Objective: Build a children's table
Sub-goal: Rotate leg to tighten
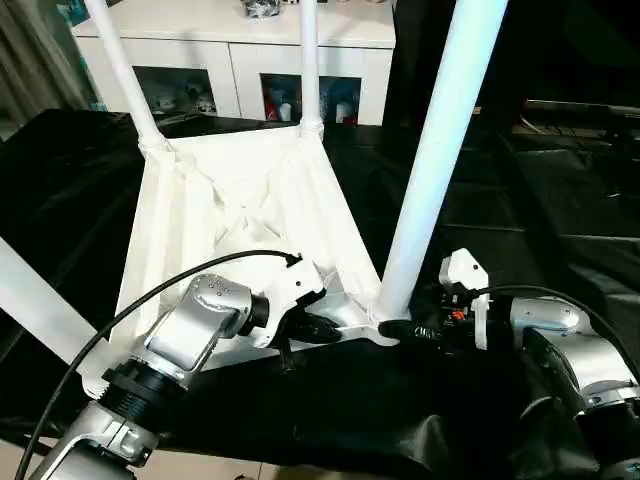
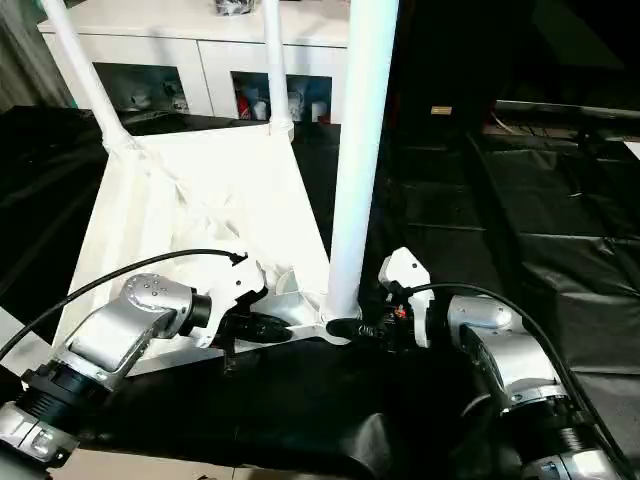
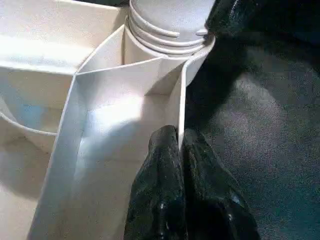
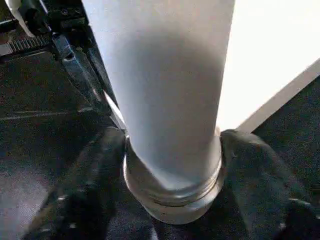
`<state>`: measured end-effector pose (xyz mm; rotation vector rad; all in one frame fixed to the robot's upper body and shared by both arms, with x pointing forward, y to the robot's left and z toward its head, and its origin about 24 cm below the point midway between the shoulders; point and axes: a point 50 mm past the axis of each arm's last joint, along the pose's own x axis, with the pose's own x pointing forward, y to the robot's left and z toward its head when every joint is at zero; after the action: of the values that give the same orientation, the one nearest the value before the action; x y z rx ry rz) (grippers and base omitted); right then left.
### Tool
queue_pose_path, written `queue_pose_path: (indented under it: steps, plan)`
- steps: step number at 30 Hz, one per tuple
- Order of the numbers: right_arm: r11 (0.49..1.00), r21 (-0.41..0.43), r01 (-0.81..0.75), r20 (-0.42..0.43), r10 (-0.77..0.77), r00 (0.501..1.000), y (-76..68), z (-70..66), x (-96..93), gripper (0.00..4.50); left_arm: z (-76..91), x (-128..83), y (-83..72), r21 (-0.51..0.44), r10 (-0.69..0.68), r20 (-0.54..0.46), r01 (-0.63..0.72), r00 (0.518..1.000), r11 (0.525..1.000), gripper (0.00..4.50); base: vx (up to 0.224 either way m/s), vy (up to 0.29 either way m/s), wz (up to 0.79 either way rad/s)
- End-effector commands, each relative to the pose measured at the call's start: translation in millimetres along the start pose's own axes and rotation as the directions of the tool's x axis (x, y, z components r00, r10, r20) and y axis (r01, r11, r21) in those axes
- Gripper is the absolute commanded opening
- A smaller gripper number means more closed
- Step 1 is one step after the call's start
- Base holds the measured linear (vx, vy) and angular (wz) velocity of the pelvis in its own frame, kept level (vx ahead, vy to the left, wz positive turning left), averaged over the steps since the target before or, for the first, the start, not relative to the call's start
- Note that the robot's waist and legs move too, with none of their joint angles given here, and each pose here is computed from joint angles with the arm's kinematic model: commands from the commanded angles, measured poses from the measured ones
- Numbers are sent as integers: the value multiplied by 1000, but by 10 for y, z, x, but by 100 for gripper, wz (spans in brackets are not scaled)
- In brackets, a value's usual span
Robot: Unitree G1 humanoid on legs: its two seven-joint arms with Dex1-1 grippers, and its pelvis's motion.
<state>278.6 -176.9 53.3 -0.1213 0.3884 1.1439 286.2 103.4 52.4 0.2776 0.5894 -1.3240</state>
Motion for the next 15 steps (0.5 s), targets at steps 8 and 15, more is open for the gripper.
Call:
queue_pose_path:
  steps: [8, 15]
  plan:
    - [1000, 7, -9, -18, 9, 1000, 10, -22, -16, 242, 64, 10, -23, 13, -39, 23, 39, 999, 999, 0, 0, 0, 0]
    - [1000, 8, -19, -30, 20, 999, 40, -57, -1, 234, 57, 13, -31, 10, -40, 24, 40, 999, 999, 0, 0, 0, 0]
